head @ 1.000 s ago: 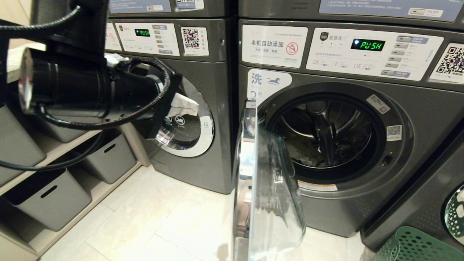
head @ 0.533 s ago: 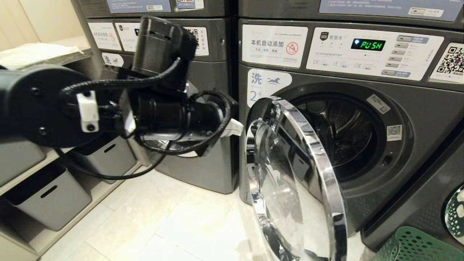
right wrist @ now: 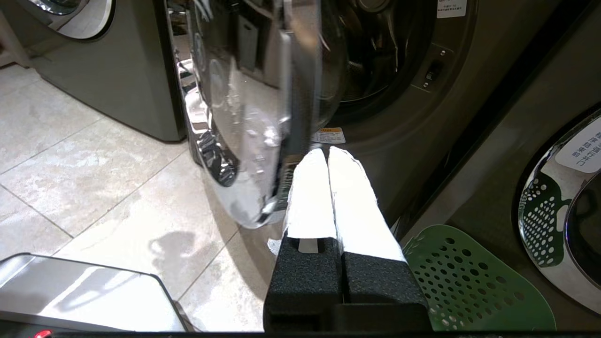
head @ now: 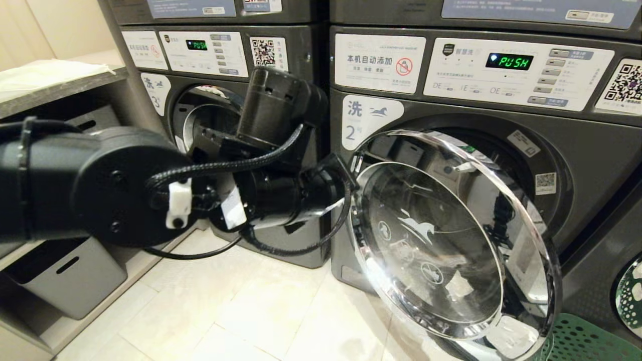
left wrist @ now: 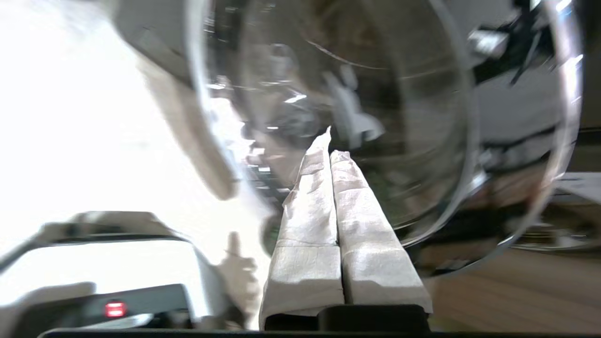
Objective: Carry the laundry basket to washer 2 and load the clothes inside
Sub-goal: Close the washing machine door with the left hand
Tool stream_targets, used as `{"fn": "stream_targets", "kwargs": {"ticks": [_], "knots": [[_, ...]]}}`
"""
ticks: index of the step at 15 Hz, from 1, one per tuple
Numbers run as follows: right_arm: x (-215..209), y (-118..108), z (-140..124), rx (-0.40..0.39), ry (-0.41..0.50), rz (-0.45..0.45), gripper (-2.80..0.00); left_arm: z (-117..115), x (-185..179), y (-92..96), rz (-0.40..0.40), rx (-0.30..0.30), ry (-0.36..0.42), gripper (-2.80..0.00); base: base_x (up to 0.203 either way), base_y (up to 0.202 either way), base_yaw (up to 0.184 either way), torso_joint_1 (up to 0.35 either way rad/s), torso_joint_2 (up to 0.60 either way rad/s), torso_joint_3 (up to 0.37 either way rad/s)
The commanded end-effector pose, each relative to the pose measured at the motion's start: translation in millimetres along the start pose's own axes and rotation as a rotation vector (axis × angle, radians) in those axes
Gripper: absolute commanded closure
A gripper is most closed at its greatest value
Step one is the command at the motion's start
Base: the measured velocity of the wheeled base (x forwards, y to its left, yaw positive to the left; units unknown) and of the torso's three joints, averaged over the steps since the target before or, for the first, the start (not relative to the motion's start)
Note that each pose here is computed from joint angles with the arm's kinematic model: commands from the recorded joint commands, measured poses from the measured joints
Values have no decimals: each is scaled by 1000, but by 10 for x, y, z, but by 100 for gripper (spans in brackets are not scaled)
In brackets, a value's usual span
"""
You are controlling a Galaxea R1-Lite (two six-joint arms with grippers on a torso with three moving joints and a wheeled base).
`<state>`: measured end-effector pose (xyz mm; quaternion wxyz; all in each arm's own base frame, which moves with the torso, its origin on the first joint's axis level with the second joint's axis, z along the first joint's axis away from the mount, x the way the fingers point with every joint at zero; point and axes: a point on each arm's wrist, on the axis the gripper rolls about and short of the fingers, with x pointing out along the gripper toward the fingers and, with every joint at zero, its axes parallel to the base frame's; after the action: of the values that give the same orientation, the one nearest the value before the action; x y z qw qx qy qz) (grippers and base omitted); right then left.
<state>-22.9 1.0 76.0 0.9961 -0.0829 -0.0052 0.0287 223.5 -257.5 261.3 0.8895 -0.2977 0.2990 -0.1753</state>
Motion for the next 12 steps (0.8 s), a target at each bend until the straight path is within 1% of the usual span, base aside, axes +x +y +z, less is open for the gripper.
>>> {"fn": "stream_targets", "kwargs": {"ticks": [1, 2, 3, 4, 5, 7, 9, 10, 11, 12], "knots": [[1, 0, -1, -3, 1, 2, 0, 11, -295, 123, 9, 40, -23, 0, 0, 0, 0, 0, 0, 0], [1, 0, 0, -3, 0, 2, 0, 8, -480, 223, 8, 70, -40, 0, 0, 0, 0, 0, 0, 0], [0, 0, 4, -3, -1, 2, 0, 24, -648, 313, 1, 85, -62, 0, 0, 0, 0, 0, 0, 0], [1, 0, -1, -3, 1, 2, 0, 81, -822, 426, -1, 83, -101, 0, 0, 0, 0, 0, 0, 0], [1, 0, 2, -3, -1, 2, 0, 174, -939, 580, 27, 66, -151, 0, 0, 0, 0, 0, 0, 0], [1, 0, -1, -3, 1, 2, 0, 412, -1054, 924, 148, 23, -269, 0, 0, 0, 0, 0, 0, 0], [1, 0, 0, -3, 0, 2, 0, 602, -1272, 1320, 321, 1, -409, 0, 0, 0, 0, 0, 0, 0], [0, 0, 2, -3, 0, 2, 0, 596, -1447, 1532, 417, -1, -468, 0, 0, 0, 0, 0, 0, 0], [1, 0, 1, -4, -1, 2, 0, 489, -1665, 1688, 480, 5, -515, 0, 0, 0, 0, 0, 0, 0], [0, 0, 5, -9, -2, 4, 0, 325, -1870, 1807, 520, 12, -553, 0, 0, 0, 0, 0, 0, 0]]}}
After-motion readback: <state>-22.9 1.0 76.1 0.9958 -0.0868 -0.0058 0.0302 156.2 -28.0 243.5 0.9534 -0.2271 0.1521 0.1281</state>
